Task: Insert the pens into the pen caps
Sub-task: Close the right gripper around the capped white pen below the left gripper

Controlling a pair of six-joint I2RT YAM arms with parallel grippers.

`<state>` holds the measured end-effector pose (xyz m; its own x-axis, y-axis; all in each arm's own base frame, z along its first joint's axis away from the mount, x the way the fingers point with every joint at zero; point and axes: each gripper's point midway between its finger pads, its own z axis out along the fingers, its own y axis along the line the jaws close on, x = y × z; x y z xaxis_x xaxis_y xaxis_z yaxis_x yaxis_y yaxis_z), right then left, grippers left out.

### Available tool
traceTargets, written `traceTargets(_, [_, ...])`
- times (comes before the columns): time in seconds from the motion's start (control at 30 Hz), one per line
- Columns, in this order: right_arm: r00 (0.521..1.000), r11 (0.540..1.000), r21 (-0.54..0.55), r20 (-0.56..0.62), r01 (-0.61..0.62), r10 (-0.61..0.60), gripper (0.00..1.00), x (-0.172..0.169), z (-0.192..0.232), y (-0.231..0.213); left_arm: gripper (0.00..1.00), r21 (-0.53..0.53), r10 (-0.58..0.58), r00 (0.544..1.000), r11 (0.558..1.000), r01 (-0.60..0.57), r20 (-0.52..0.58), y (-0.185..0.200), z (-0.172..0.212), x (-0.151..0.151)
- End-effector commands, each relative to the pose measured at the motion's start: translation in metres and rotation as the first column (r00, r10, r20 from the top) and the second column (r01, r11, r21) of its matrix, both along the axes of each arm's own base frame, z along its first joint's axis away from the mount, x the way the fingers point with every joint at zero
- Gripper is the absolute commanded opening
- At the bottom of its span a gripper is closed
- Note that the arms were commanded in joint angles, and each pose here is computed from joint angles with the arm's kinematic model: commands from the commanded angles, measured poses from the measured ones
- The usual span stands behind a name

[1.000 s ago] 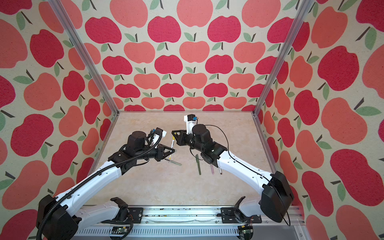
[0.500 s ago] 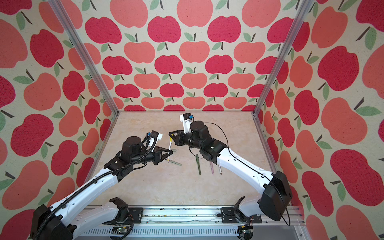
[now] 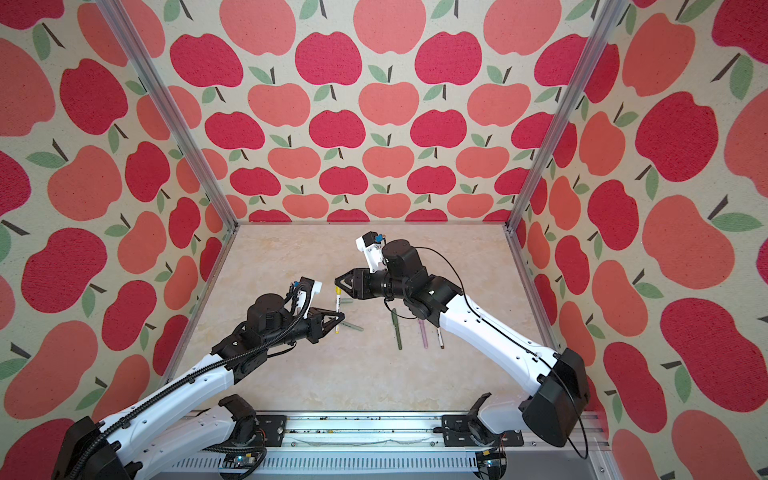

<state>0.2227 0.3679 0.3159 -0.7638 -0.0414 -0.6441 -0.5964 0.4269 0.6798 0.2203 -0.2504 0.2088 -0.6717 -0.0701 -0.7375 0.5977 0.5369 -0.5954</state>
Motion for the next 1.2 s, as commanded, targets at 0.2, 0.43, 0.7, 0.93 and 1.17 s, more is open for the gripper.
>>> traceTargets(0.2, [1.000, 0.998, -0.064, -0.017, 0.025, -0.026, 0.41, -0.018, -0.035, -0.023, 0.00, -0.098, 0.046, 0.999, 0.994, -0.045, 0.013, -0.015, 0.028, 0.008])
traceTargets(0.43, [0.999, 0.997, -0.075, -0.029, 0.024, -0.027, 0.38, -0.022, -0.051, -0.019, 0.00, -0.093, 0.020, 1.000, 0.996, -0.020, -0.002, -0.027, 0.026, 0.009])
traceTargets(0.7, [0.999, 0.996, -0.081, -0.045, 0.026, -0.030, 0.33, -0.017, -0.065, -0.009, 0.00, -0.092, 0.009, 1.000, 0.996, -0.010, -0.007, -0.033, 0.022, 0.009])
traceTargets(0.93, [0.998, 0.995, -0.099, -0.057, 0.029, -0.035, 0.31, -0.013, -0.077, -0.006, 0.00, -0.096, 0.011, 1.000, 0.995, -0.012, -0.001, -0.034, 0.022, 0.010])
traceTargets(1.17, [0.997, 0.993, -0.111, -0.062, 0.035, -0.042, 0.26, -0.009, -0.083, -0.003, 0.00, -0.100, 0.008, 1.000, 0.995, -0.007, 0.002, -0.035, 0.021, 0.010])
